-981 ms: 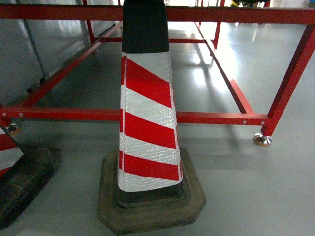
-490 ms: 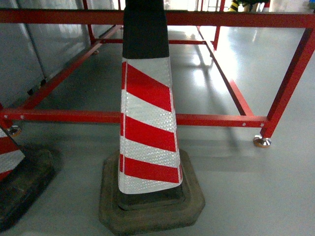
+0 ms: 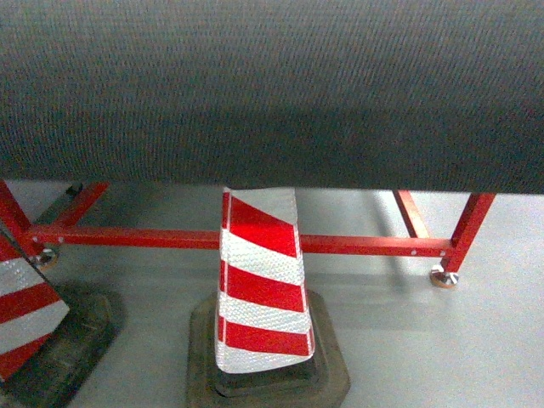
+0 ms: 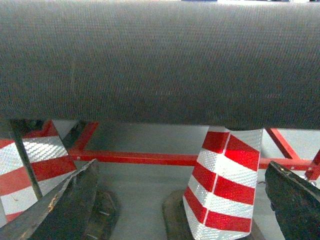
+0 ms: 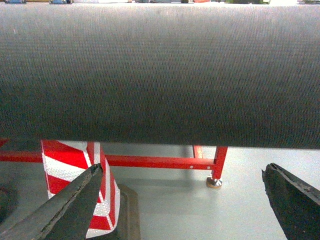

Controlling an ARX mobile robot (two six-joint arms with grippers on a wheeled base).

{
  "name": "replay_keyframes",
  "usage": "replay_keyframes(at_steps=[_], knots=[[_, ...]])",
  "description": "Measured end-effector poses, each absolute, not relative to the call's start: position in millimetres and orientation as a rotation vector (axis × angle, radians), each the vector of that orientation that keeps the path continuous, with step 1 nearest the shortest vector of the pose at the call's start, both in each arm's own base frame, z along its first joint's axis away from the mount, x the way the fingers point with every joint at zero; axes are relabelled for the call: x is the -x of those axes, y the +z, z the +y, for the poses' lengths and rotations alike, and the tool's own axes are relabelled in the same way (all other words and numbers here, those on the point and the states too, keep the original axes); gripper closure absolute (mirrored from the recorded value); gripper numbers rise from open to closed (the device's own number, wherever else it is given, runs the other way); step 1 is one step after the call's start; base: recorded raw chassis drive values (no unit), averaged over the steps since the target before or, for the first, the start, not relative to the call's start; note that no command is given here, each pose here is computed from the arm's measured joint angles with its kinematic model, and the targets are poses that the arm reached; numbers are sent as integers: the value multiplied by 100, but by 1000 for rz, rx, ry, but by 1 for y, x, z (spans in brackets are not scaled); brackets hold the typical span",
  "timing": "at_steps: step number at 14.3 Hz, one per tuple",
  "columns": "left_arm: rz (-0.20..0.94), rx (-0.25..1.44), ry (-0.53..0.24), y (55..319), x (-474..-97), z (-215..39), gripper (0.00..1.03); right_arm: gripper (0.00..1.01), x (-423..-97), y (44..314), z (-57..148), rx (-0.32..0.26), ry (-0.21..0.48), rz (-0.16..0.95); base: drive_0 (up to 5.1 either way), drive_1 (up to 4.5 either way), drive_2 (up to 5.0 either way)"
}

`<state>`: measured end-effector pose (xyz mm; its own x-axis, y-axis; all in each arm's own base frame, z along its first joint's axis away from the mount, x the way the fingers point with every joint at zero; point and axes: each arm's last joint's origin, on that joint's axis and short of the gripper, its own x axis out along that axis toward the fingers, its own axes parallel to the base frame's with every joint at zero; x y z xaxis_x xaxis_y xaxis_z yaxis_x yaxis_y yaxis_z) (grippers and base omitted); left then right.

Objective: Pick blue part to blue bin on bottom shelf

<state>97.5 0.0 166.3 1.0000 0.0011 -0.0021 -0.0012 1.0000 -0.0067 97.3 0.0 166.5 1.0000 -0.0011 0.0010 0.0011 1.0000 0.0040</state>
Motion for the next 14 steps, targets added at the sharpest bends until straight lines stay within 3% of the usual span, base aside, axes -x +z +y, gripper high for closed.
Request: replay_keyframes(at_steps=[14], knots=[[1, 0, 0, 166, -98, 0, 5, 3, -97, 167, 0, -3, 0, -2, 0, 0, 0]])
